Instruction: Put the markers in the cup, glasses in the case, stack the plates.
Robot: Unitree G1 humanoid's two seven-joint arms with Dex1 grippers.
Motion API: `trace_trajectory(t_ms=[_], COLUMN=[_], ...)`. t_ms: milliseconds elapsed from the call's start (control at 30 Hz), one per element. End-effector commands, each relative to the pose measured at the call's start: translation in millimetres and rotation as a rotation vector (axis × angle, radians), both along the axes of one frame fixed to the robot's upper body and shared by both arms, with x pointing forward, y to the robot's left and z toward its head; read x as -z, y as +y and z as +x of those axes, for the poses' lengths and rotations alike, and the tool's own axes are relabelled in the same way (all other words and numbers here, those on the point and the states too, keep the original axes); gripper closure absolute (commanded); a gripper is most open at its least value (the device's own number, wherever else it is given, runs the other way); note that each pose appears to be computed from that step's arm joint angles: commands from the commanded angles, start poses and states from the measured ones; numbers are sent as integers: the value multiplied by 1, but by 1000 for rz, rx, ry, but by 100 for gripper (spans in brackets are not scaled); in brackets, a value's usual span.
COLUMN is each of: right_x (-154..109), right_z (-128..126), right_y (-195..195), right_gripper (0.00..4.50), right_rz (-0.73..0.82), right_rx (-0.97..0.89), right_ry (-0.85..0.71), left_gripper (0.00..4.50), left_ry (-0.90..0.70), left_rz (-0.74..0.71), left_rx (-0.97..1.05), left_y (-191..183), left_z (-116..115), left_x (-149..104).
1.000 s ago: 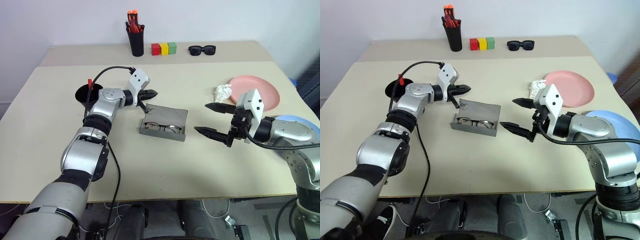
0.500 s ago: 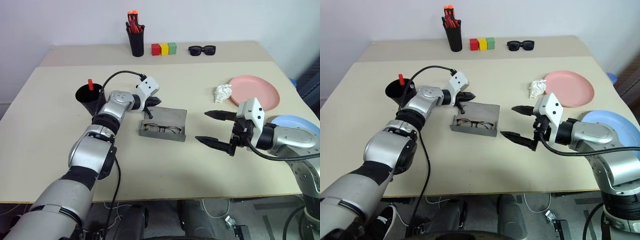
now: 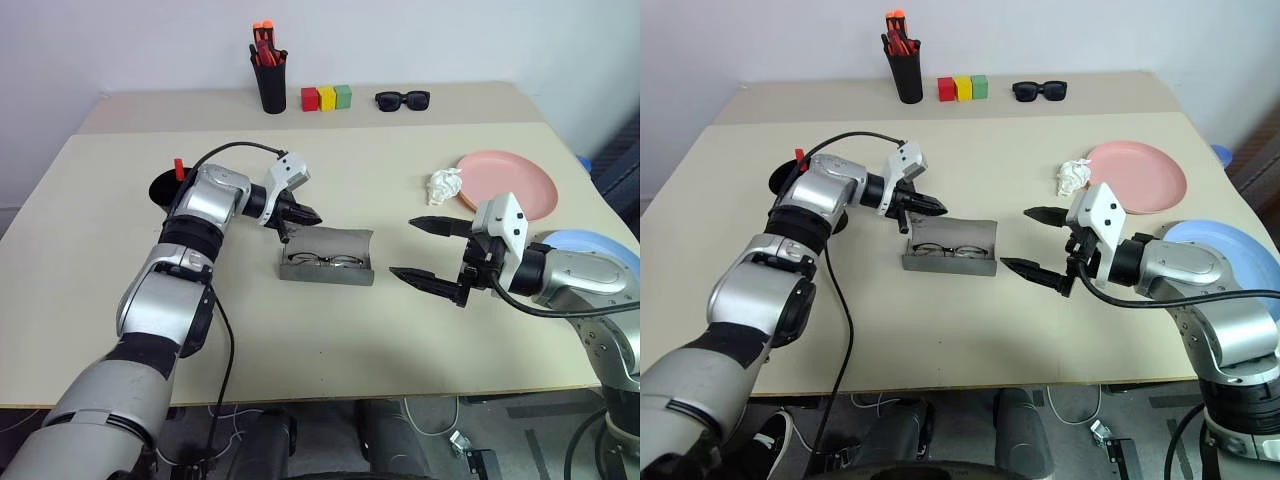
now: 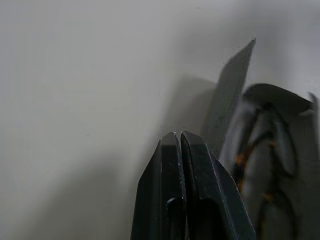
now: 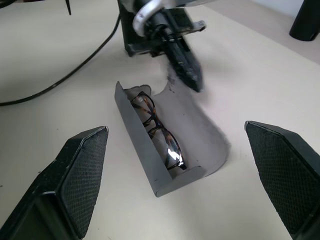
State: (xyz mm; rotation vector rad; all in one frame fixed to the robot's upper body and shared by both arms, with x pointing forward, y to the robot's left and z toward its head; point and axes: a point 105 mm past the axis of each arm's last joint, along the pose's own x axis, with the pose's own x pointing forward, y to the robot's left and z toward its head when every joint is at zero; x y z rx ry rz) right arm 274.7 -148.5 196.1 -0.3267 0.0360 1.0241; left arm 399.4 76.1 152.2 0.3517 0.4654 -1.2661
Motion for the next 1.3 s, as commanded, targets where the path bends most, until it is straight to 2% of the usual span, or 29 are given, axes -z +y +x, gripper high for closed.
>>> trace_trajectory(t_ms=[33,200,267,333,433,467,500,600,633,733,833,967,1033,1167,1300], right_x=[-9,-9,-9,-9,-12,-12,-12,-15,-18,-17,-6,16,25,37,62], right_z=[0,2,4,6,19,24,29,35,35,34,21,-1,-6,-8,-10], right_y=[1,0,-1,-3,-21,-29,-38,-56,-64,-103,-135,-178,-193,-206,-208], right_gripper=[0,0,0,0,0,0,0,0,0,0,0,0,0,0,0], right_rz=[-7,-13,-15,-21,-41,-58,-88,-104,-105,-177,-279,-462,-498,-528,-514], right_rx=[-8,-5,3,18,124,167,212,280,309,455,543,653,701,764,797], right_ry=[-49,-56,-61,-66,-107,-116,-131,-141,-135,-91,-8,117,168,209,300], left_gripper=[442,442,442,442,442,442,442,359,319,166,6,2,2,2,2], left_ry=[7,22,27,-16,-183,-231,-213,-217,-200,-130,-88,-71,-85,-128,-170], left_rz=[18,27,-16,-130,-399,-467,-526,-560,-568,-582,-588,-593,-581,-569,-567], left_rx=[69,83,82,33,-45,-52,-64,-50,-16,77,119,158,178,192,180], left_y=[2,6,3,-4,-5,-3,-1,0,-1,-5,-7,-9,-10,-11,-12], left_z=[-15,-29,-33,-26,-9,-7,-7,-9,-15,-34,-44,-53,-57,-58,-56], left_x=[-3,5,1,-18,-76,-91,-100,-106,-106,-98,-93,-88,-86,-84,-86])
